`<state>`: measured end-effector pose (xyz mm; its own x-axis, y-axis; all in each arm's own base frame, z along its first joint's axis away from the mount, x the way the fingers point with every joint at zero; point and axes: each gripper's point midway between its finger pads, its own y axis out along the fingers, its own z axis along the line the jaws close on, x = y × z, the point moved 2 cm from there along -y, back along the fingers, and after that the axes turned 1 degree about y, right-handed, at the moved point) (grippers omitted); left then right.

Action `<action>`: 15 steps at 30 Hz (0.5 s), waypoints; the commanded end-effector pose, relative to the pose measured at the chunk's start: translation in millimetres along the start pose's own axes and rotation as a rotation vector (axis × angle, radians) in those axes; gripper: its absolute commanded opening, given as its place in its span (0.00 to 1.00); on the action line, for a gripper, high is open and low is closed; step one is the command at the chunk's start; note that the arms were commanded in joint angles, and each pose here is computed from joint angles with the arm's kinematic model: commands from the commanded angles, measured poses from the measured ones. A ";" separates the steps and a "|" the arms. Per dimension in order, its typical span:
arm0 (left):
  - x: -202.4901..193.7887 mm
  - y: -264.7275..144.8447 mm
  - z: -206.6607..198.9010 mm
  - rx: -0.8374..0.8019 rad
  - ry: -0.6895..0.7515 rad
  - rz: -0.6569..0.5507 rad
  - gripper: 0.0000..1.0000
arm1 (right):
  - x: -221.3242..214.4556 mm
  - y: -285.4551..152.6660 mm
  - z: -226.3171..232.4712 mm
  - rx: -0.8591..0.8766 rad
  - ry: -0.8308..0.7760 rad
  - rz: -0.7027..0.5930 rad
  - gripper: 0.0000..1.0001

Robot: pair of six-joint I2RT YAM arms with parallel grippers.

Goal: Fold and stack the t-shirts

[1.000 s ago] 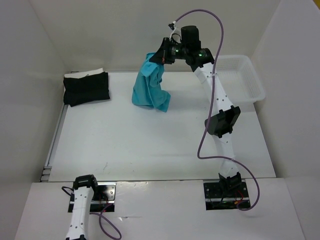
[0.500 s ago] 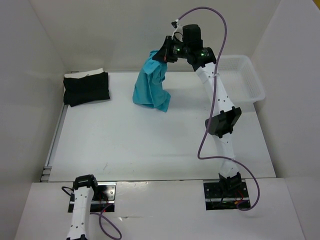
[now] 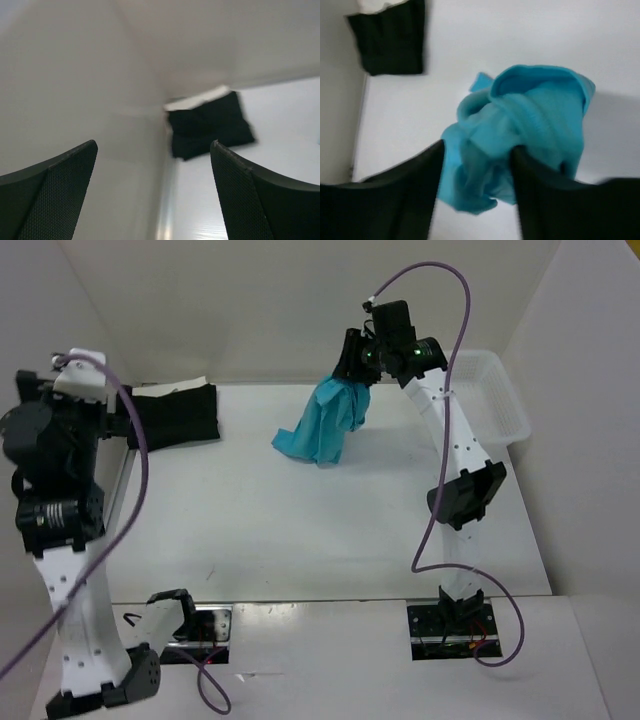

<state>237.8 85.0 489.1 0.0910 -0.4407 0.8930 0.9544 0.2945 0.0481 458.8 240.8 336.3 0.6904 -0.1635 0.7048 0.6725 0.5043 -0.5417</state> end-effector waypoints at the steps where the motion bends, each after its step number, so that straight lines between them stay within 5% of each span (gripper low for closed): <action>1: -17.5 46.1 -96.4 -0.474 -0.190 0.052 1.00 | -26.0 29.5 -66.3 -0.304 0.050 0.092 0.67; 3: -58.2 70.7 -134.5 -0.624 -0.214 0.218 1.00 | -37.2 34.5 -83.0 -0.370 0.073 0.141 0.96; 4: -67.8 73.7 -154.3 -0.715 -0.211 0.259 1.00 | -37.7 30.0 -83.7 -0.380 0.072 0.140 1.00; 9: -161.4 83.0 -235.3 -0.959 -0.149 0.666 1.00 | -20.4 10.9 -72.4 -0.426 -0.001 0.047 1.00; 12: -192.2 71.5 -265.6 -1.025 -0.075 0.729 1.00 | -40.6 34.0 -81.1 -0.445 -0.007 0.111 1.00; 15: -191.8 66.6 -291.6 -1.059 -0.013 0.672 1.00 | -58.0 67.2 -102.3 -0.489 -0.029 0.153 1.00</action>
<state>366.9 -37.3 164.1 0.7551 -0.3971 0.5217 0.4156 -0.3255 -0.8493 479.2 197.4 239.5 0.7838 -0.1331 0.6066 0.6204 0.1221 -0.7747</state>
